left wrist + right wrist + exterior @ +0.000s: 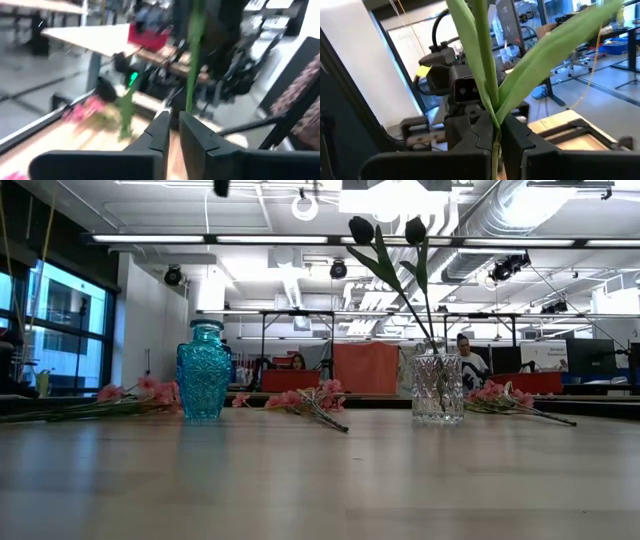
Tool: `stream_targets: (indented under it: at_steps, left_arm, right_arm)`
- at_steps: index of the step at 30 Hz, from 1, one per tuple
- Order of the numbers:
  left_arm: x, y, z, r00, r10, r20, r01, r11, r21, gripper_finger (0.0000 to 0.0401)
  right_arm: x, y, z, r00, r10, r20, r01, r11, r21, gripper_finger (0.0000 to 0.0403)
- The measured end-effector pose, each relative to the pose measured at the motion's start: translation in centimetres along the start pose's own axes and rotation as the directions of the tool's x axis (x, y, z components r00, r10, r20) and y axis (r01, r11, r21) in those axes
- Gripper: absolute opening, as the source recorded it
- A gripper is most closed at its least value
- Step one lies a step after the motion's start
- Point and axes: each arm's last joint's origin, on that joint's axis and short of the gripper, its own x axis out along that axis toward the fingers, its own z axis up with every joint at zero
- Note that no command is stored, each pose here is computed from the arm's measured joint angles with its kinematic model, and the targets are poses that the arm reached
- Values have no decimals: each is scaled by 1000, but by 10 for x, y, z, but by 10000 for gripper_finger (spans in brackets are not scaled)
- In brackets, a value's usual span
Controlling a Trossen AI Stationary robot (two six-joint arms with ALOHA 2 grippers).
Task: Sort flowers into vase by color
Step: Put the black tulip flower into the transparent flower vase
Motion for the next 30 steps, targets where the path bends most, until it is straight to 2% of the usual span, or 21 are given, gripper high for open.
stream_targets:
  at_steps: [3, 6, 9, 12, 15, 20, 24, 27, 30]
  left_arm:
    - [-19, 10, 1, 993, 77, -85, -77, 997, 7, 59]
    - [-42, 20, 0, 973, 156, -170, -153, 988, 33, 85]
    - [-60, 29, -3, 948, 227, -225, -225, 974, 36, 104]
    - [-71, 35, -8, 948, 234, -213, -243, 970, -15, 116]
    - [-74, 39, -18, 962, 208, -178, -226, 970, -86, 121]
    - [-72, 42, -39, 980, 164, -110, -183, 964, -191, 122]
    - [-67, 42, -45, 985, 152, -79, -166, 962, -216, 122]
    - [-64, 42, -45, 987, 150, -65, -160, 963, -217, 122]
    - [-63, 41, -44, 989, 143, -46, -150, 964, -218, 122]
  right_arm:
    - [-18, 2, 8, 999, -14, -42, 13, 1000, -12, 6]
    - [-34, 3, 3, 983, -43, -176, 40, 999, -24, 4]
    - [-52, 4, -7, 942, -119, -314, 103, 992, -67, 4]
    - [-66, 2, -27, 891, -181, -417, 162, 983, -82, 3]
    - [-82, -1, -53, 870, -184, -458, 190, 981, -32, 2]
    - [-115, -7, -92, 900, -232, -370, 264, 964, 37, 1]
    - [-132, -14, -105, 958, -265, -109, 268, 963, 17, 1]
    - [-136, -22, -111, 956, -286, 64, 289, 957, -33, 1]
    - [-139, -28, -113, 945, -297, 138, 307, 950, -53, 0]
